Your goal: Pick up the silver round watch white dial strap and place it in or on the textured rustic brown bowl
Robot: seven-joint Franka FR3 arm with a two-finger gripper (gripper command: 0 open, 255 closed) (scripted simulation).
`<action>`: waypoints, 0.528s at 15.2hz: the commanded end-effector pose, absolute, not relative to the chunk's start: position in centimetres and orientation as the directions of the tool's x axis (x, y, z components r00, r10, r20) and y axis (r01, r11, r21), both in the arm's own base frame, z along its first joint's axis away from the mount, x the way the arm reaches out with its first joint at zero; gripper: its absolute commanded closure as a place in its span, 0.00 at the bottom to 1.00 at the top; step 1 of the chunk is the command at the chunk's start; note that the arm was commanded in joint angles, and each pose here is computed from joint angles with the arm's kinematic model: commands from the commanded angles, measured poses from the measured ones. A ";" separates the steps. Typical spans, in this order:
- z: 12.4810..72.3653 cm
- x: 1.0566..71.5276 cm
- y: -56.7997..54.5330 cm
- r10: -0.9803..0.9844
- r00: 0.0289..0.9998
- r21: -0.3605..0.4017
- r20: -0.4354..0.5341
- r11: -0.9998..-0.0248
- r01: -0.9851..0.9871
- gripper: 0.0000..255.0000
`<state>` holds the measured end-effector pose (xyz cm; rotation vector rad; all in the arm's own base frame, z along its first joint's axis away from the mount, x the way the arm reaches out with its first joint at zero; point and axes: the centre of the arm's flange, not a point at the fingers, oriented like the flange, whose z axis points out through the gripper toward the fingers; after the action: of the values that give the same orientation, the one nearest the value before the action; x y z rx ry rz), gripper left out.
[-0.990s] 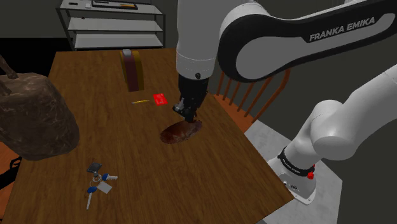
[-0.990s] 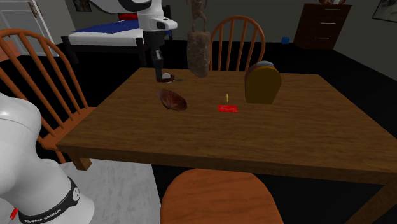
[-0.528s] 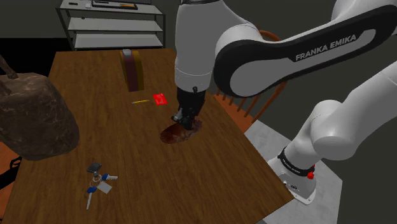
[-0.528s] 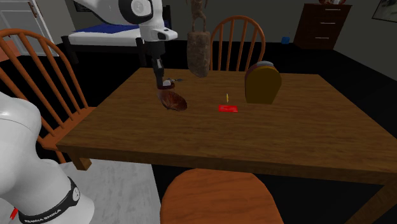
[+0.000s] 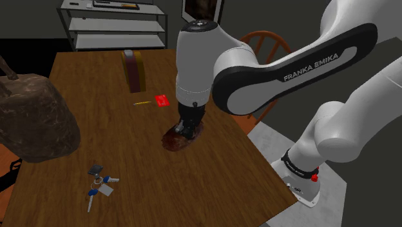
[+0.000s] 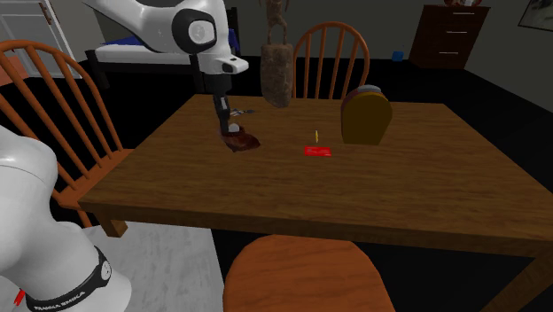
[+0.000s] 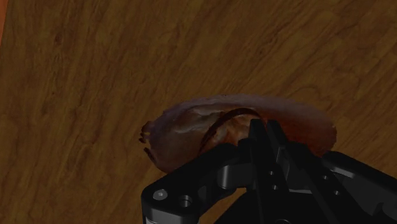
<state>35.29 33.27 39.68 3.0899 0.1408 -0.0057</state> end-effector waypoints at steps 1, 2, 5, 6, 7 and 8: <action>39.4 35.3 33.3 0.091 0.996 0.048 -0.005 -0.995 0.091 1.00; 39.4 35.3 33.3 0.091 0.996 0.048 -0.005 -0.995 0.091 1.00; 39.4 35.3 33.3 0.091 0.996 0.048 -0.005 -0.995 0.091 1.00; 39.4 35.3 33.3 0.091 0.996 0.048 -0.005 -0.995 0.091 1.00; 39.4 35.3 33.3 0.091 0.996 0.048 -0.005 -0.995 0.091 0.00; 39.4 35.3 33.3 0.091 0.996 0.048 -0.005 -0.995 0.091 0.00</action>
<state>35.32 33.32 39.37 3.0902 0.1409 -0.0050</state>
